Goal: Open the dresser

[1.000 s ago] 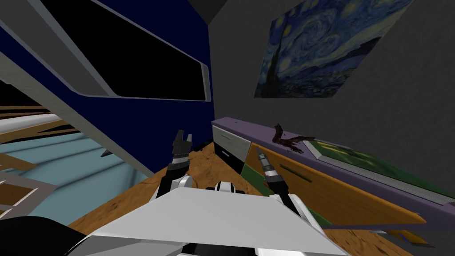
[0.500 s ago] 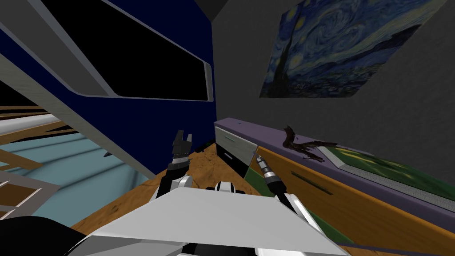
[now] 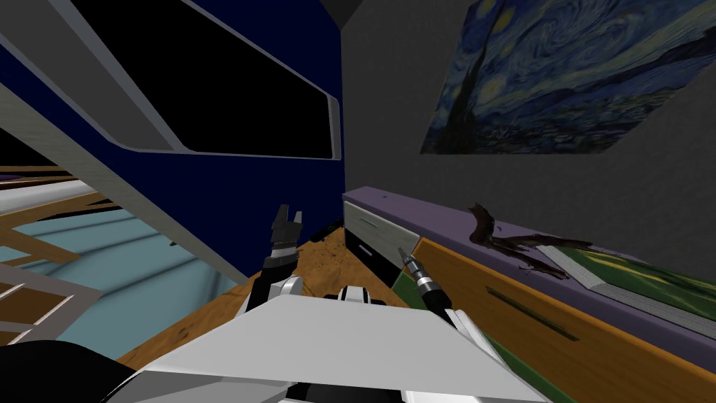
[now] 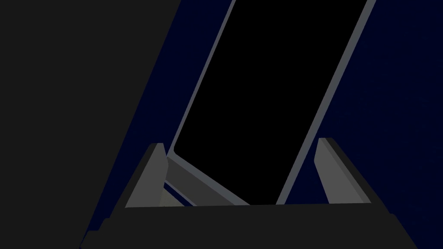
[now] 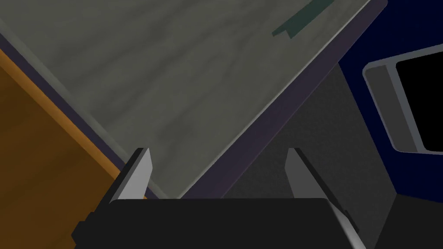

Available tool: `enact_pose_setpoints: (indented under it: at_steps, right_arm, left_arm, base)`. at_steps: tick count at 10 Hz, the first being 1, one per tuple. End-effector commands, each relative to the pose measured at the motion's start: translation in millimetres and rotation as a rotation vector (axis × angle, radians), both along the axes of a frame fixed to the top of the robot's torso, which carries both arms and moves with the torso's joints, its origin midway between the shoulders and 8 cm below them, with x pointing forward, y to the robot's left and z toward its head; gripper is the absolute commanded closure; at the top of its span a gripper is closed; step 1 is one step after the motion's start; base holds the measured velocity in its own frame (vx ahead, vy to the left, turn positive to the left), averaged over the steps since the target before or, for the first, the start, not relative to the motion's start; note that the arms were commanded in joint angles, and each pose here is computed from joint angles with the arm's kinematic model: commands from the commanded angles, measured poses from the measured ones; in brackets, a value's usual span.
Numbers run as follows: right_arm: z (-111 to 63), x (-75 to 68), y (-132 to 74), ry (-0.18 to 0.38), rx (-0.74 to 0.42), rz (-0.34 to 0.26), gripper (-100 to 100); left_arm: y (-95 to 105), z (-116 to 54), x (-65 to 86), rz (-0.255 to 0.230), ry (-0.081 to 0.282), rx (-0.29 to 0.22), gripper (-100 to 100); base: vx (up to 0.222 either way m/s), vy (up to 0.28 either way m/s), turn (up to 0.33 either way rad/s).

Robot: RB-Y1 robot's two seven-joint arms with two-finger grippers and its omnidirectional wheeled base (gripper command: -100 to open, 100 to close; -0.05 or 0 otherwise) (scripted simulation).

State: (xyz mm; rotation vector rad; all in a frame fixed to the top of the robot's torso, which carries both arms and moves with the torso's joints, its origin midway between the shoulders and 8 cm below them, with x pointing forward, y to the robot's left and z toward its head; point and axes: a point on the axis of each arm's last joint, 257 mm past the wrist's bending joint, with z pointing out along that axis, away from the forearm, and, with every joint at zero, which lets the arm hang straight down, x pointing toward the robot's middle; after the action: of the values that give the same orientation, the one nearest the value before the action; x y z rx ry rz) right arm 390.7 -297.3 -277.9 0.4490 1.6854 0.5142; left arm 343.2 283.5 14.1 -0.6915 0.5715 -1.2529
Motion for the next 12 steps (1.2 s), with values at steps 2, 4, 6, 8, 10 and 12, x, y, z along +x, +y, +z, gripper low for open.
enact_pose_setpoints:
  at_steps: [2, 4, 6, 8, 10, 12]
  right_arm:
    - [-37.0, -8.8, -24, 0.107, -0.135, -0.037, -100]
    - [-59.9, -17.0, -40, 0.173, -0.214, -0.058, -100]
    - [-80.3, -26.3, -57, 0.234, -0.299, -0.077, -100]
    - [-98.0, -36.2, -75, 0.29, -0.385, -0.092, -100]
    - [-113.9, -47.4, -96, 0.348, -0.469, -0.114, -100]
    - [-126.8, -58.5, -116, 0.399, -0.551, -0.131, -100]
  left_arm:
    - [0.0, 0.0, 0.0, 0.0, 0.0, 0.0, 0]
    - [0.0, 0.0, 0.0, 0.0, 0.0, 0.0, 0]
    - [0.0, 0.0, 0.0, 0.0, 0.0, 0.0, 0]
    - [0.0, 0.1, 0.0, 0.0, 0.0, 0.0, 0]
    - [0.0, 0.0, 0.0, 0.0, 0.0, 0.0, 0]
    - [0.0, 0.0, 0.0, 0.0, 0.0, 0.0, 0]
  base:
    - [0.059, 0.033, 0.052]
    - [0.09, 0.077, 0.062]
    - [0.098, 0.132, 0.053]
    - [0.098, 0.118, 0.062]
    - [0.082, 0.057, 0.065]
    - [0.076, 0.066, 0.082]
